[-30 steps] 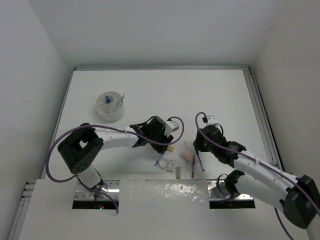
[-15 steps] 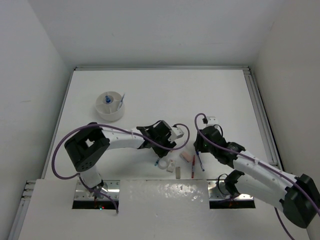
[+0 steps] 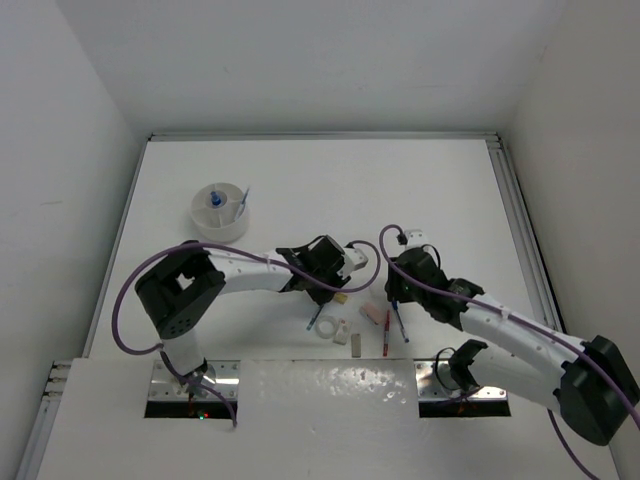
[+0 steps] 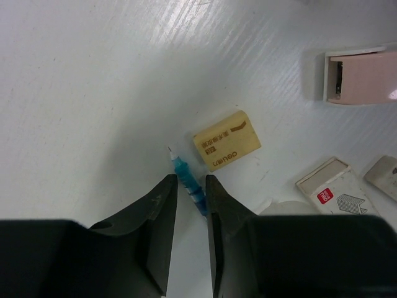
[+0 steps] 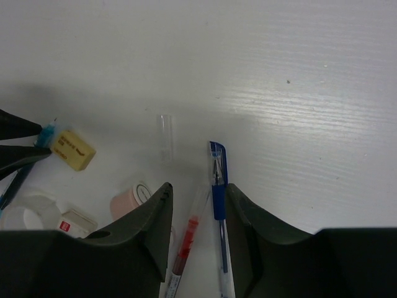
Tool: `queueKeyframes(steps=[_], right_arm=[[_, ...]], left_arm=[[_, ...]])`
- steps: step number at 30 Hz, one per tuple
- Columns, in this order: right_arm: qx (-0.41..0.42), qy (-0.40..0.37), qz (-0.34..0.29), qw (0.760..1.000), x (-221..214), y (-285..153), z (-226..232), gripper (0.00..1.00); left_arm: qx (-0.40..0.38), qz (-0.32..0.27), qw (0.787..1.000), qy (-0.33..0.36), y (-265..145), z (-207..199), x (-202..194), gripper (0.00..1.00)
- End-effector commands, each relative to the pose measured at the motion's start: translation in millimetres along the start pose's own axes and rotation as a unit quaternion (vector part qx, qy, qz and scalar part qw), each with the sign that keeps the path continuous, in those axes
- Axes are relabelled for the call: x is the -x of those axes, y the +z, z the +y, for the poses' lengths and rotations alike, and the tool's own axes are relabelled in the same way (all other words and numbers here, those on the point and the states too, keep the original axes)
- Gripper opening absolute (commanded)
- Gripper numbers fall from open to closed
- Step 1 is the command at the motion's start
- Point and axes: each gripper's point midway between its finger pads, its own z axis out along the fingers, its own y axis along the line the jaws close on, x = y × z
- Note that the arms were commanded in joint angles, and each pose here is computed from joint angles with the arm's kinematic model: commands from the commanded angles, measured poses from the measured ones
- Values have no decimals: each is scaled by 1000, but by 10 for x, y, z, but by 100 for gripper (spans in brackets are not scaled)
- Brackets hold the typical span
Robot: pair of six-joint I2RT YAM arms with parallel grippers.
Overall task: Sort the stationery into containers
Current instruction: Pick up the pen from the center of the board.
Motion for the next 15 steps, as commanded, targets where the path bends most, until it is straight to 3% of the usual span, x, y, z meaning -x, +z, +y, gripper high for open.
queueKeyframes(steps=[1,3,5,11,15], right_arm=[[25,-4,-34,999,263,-28,158,39],[27,-5,-36,999,286,-29,172,39],[28,-8,-39,999,299,-28,176,39],[26,-10,-42,999,314,-20,166,39],[25,-12,-47,999,321,-18,158,39]], left_arm=[[-9,105,994,-16,23,-13,-583,23],[-10,113,993,-16,0,28,-600,18],[-8,115,993,-20,-20,98,-580,5],[-2,106,994,7,-15,273,-494,0],[10,87,993,82,38,451,-379,1]])
